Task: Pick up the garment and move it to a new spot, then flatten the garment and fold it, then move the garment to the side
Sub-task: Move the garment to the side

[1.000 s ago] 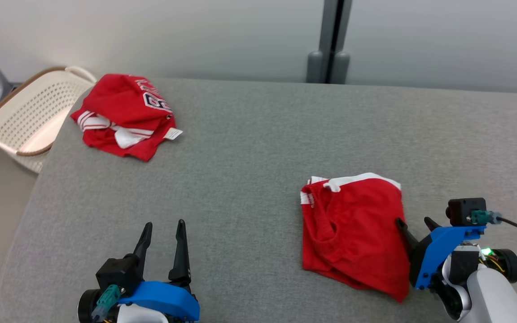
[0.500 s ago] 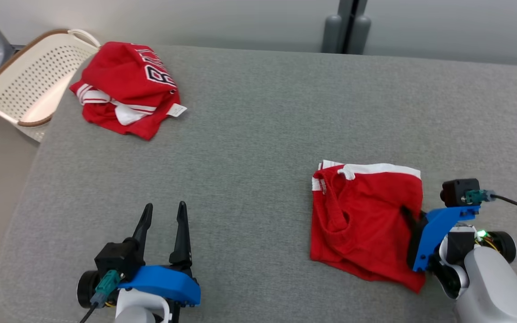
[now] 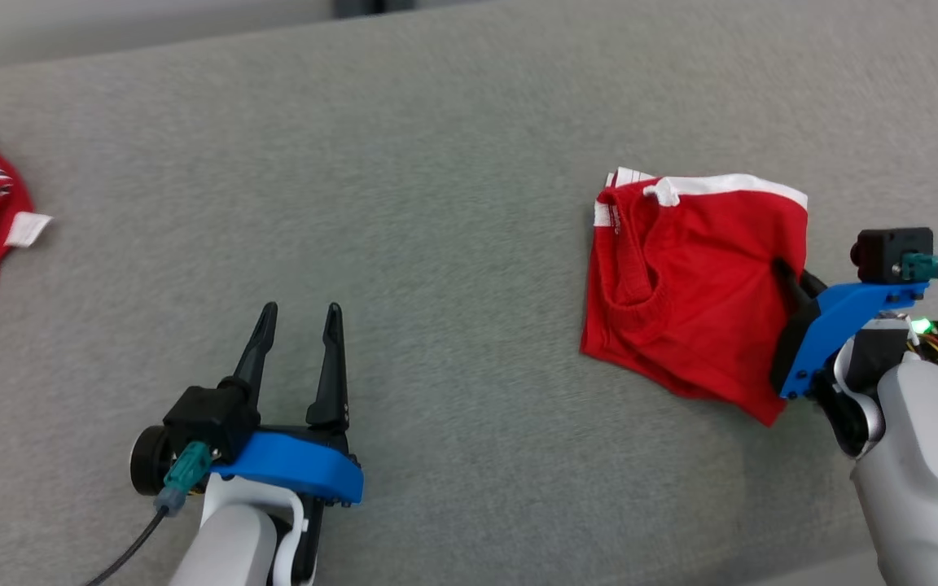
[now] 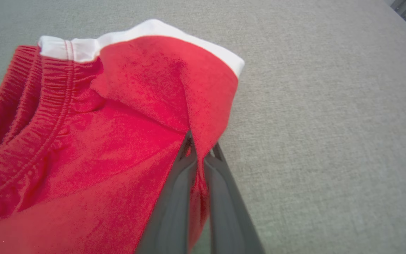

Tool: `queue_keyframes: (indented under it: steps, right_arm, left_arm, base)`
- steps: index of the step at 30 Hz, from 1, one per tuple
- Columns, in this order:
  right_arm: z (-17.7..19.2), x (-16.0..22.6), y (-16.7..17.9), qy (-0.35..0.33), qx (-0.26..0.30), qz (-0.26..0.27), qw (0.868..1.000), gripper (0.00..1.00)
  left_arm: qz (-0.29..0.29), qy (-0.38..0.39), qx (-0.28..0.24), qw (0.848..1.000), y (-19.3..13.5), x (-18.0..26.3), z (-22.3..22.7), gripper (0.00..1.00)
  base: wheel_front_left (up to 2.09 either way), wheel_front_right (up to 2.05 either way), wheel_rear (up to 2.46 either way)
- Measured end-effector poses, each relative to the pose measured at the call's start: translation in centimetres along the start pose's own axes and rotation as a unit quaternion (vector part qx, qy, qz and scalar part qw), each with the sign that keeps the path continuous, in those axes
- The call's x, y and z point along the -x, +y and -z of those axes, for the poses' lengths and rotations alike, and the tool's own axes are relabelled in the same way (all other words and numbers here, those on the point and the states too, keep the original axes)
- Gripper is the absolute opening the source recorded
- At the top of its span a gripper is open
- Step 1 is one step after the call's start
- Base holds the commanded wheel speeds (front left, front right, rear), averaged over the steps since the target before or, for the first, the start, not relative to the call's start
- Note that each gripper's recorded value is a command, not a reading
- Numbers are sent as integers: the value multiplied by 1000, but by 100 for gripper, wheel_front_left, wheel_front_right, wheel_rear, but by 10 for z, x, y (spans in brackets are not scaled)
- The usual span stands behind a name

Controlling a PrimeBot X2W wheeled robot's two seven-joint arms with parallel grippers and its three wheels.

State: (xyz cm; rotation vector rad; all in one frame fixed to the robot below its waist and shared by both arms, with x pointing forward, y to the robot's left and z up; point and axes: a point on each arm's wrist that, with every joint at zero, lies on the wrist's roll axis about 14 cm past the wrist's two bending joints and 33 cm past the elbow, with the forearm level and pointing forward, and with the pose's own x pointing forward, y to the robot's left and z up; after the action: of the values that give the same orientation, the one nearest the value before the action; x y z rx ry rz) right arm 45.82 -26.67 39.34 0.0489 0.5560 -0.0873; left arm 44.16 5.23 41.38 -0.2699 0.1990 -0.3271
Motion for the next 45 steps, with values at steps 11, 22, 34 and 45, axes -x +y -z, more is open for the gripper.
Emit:
queue_keyframes:
  steps: [11, 22, 34, 45]
  right_arm:
    - [8, 34, -64, -21, -41, 85, 995, 0]
    - [-38, 9, -87, -43, 37, 101, 993, 0]
    - [-82, -29, -135, -39, 104, 154, 982, 0]
    - [-89, -47, -141, -20, 166, 166, 972, 0]
  left_arm:
    - [126, 15, -20, 992, -74, -45, 7, 100]
    - [99, -6, -39, 994, -50, -42, -18, 100]
    - [0, -8, -53, 999, 22, -21, -23, 100]
    - [-21, 4, -46, 999, 37, -14, -11, 100]
  base:
    - [0, 0, 0]
    - [0, 0, 0]
    - [0, 0, 0]
    - [0, 0, 0]
